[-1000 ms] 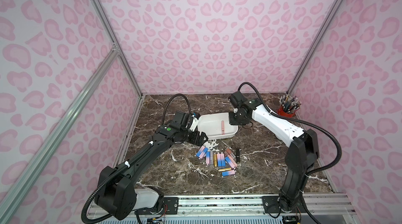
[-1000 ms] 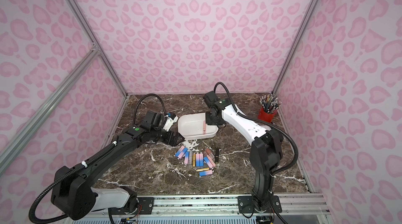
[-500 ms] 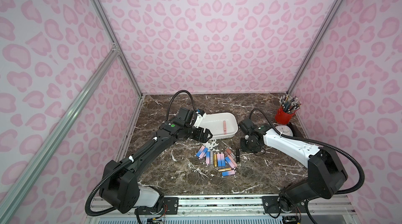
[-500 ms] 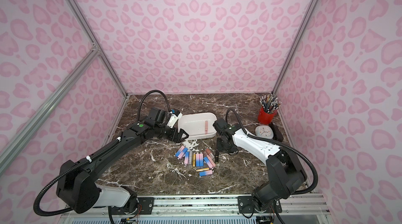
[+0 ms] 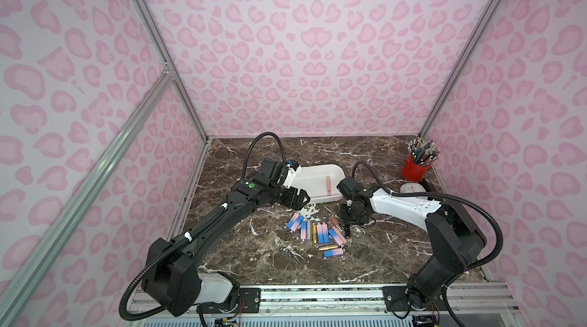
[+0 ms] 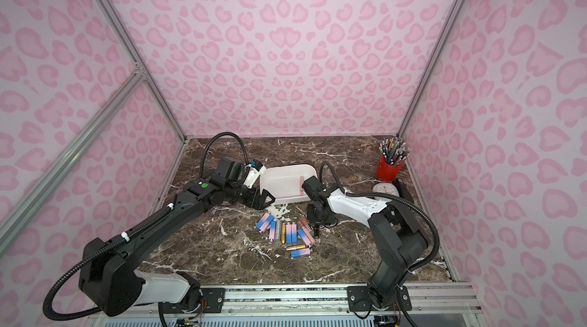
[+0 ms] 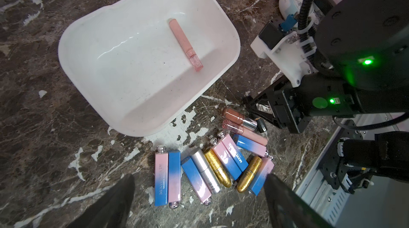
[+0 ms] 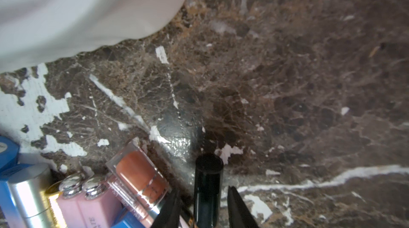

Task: Put the lipstick into the storage box
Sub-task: Pick up the lipstick at the center of the board, then place the lipstick in the storage box, then pick up the lipstick at the center of the board.

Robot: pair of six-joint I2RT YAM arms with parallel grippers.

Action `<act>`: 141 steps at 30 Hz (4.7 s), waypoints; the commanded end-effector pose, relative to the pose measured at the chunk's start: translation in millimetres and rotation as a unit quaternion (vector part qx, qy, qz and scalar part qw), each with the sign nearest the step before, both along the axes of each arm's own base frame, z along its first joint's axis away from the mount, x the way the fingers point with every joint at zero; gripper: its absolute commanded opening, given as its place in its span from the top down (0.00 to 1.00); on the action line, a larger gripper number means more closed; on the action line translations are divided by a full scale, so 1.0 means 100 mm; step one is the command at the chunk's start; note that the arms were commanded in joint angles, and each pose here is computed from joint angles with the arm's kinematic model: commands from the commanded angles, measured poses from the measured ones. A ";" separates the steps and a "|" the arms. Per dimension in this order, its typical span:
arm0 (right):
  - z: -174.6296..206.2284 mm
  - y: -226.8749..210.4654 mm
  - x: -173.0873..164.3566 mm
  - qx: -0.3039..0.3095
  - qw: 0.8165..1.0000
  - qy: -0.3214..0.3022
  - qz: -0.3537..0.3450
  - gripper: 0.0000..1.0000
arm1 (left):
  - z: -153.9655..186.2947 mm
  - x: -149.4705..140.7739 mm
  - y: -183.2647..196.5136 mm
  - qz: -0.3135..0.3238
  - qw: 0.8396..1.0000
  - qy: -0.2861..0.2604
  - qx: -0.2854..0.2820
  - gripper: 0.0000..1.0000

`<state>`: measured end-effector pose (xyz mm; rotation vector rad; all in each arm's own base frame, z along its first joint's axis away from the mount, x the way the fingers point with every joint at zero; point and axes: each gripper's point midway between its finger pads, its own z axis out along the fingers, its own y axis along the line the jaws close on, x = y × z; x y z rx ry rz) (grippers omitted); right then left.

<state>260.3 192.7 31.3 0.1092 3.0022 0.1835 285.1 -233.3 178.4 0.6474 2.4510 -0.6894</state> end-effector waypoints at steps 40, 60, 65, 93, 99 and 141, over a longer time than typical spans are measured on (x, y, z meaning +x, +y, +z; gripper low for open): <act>0.81 -0.05 0.23 -0.044 0.998 -0.037 0.006 0.84 | -0.09 0.05 0.04 0.002 1.000 -0.013 0.015 0.06; 0.90 0.49 1.56 0.021 0.996 -0.074 0.039 0.84 | -0.01 0.15 0.13 0.014 0.998 -0.045 0.042 0.06; 0.61 0.54 1.60 0.018 0.998 -0.048 0.044 0.84 | -0.02 0.16 0.15 0.014 0.998 -0.043 0.052 0.06; 0.48 0.35 1.72 -0.002 0.997 -0.052 0.052 0.63 | -0.05 0.15 0.17 0.021 0.998 -0.030 0.051 0.06; 0.84 0.24 1.50 -0.006 0.995 -0.074 0.062 0.63 | -0.03 0.15 0.16 0.026 0.998 -0.029 0.043 0.06; 0.03 0.36 -0.04 -0.027 0.989 -0.015 0.145 0.66 | 0.12 -0.73 0.30 0.034 0.997 0.017 -0.064 0.05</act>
